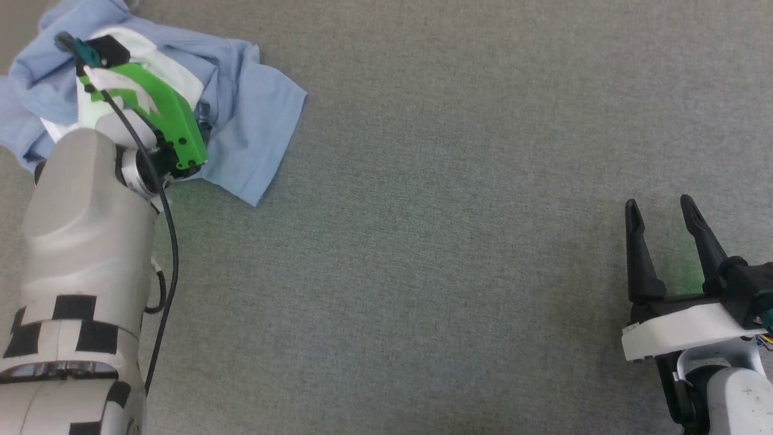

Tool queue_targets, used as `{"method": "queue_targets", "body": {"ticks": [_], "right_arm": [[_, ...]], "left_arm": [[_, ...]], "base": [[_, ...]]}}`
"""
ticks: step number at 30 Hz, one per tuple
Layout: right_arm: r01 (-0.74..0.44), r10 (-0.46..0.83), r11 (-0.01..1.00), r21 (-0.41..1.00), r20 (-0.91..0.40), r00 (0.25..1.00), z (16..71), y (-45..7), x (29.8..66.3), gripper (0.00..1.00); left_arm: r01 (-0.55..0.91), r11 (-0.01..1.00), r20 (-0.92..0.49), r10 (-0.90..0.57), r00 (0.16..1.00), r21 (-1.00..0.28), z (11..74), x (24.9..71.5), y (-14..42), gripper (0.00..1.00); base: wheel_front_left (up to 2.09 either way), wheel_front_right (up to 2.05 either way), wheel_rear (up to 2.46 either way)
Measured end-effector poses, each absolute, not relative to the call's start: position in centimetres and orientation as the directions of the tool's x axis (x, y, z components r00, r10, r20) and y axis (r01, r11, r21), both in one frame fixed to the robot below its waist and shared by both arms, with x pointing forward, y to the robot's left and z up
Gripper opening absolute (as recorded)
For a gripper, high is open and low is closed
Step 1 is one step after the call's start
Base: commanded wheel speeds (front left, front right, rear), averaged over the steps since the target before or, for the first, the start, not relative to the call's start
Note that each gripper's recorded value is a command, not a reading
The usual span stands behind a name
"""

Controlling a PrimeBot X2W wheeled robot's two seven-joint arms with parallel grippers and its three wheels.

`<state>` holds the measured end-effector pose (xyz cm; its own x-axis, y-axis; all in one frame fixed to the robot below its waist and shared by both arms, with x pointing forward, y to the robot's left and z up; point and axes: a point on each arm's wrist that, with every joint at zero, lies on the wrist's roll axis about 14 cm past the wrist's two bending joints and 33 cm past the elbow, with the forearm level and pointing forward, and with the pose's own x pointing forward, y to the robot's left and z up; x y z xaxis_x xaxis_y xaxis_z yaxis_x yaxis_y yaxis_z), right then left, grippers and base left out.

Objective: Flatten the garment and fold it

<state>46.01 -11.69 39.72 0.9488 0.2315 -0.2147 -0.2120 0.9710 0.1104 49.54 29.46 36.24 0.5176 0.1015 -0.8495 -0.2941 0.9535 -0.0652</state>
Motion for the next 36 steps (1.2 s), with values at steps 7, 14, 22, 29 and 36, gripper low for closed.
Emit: {"method": "queue_targets", "body": {"ticks": [7,14,22,29,36], "right_arm": [[-0.215,0.237,0.97,0.117,-0.229,0.944,39.0,-11.5,46.1,1.0],[-0.228,0.252,0.964,0.133,-0.205,0.946,39.8,-10.8,46.1,1.0],[-0.243,0.27,0.955,0.172,-0.153,0.951,41.4,-10.0,45.4,1.0],[-0.25,0.276,0.948,0.194,-0.118,0.954,42.8,-9.6,44.4,1.0],[-0.251,0.27,0.946,0.206,-0.068,0.96,44.7,-9.7,43.5,1.0]], "left_arm": [[-0.284,0.956,-0.839,0.097,0.536,-0.071,36.4,50.4,29.5,0.0],[-0.305,0.948,-0.683,0.165,0.712,-0.088,39.8,52.2,30.3,0.0],[-0.25,0.966,-0.364,0.209,0.908,-0.07,50.6,54.9,32.6,0.0],[-0.145,0.989,-0.113,0.141,0.984,-0.032,61.6,55.9,31.4,0.0],[-0.055,0.998,-0.022,0.055,0.998,0.013,67.2,54.8,28.6,0.0]], "base": [[0.0,0.0,0.0],[0.0,0.0,0.0],[0.0,0.0,0.0],[0.0,0.0,0.0],[0.0,0.0,0.0]]}}
